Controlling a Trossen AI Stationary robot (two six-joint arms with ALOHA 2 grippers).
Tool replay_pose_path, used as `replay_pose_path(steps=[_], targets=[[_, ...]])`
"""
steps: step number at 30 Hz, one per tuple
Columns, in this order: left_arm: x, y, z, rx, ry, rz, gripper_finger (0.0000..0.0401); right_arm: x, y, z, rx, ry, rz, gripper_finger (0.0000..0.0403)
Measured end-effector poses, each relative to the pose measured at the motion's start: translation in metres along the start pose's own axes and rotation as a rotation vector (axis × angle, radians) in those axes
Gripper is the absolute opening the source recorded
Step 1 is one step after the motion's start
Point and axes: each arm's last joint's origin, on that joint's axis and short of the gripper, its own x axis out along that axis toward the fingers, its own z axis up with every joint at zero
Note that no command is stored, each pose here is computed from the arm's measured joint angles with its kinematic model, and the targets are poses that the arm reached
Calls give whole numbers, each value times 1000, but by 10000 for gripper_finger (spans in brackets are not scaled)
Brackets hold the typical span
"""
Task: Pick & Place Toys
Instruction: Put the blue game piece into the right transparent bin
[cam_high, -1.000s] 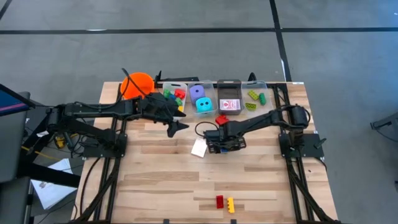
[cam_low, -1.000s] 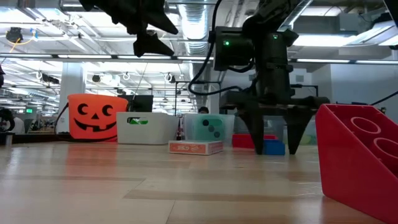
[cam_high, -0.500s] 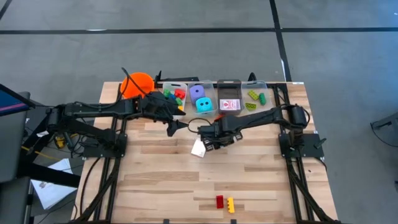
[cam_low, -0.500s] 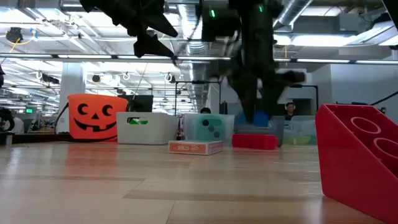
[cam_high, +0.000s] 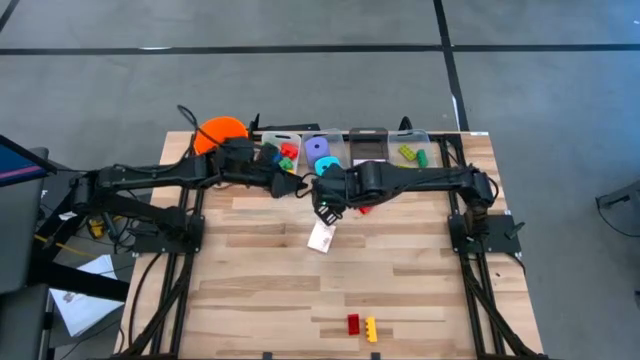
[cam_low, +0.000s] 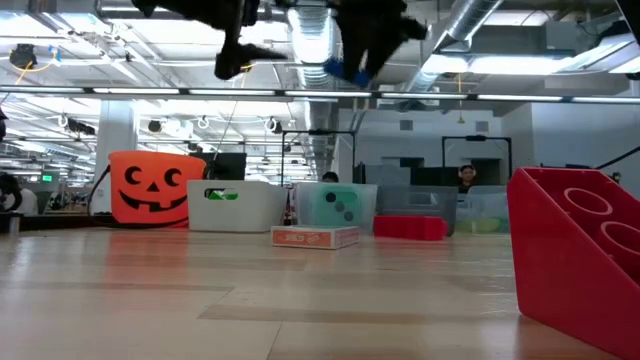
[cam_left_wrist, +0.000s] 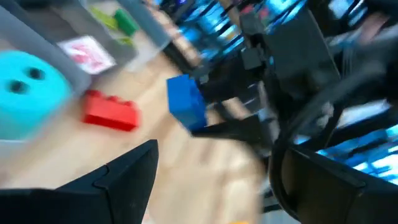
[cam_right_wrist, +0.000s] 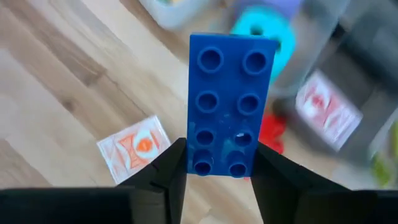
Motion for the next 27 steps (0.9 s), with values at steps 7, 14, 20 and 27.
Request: replay_pose_path(steps=[7, 14, 20, 27], targets=[[-8, -6, 15, -282, -33, -162, 307, -31, 6, 10, -216, -128, 56, 140], [-6, -11, 14, -328, -22, -203, 307, -34, 11, 8, -331, -158, 77, 142], [-6, -12, 12, -333, -13, -199, 307, -34, 12, 8, -341, -161, 80, 141], [-8, -16, 17, -301, -48, -267, 307, -36, 11, 8, -343, -162, 84, 143]])
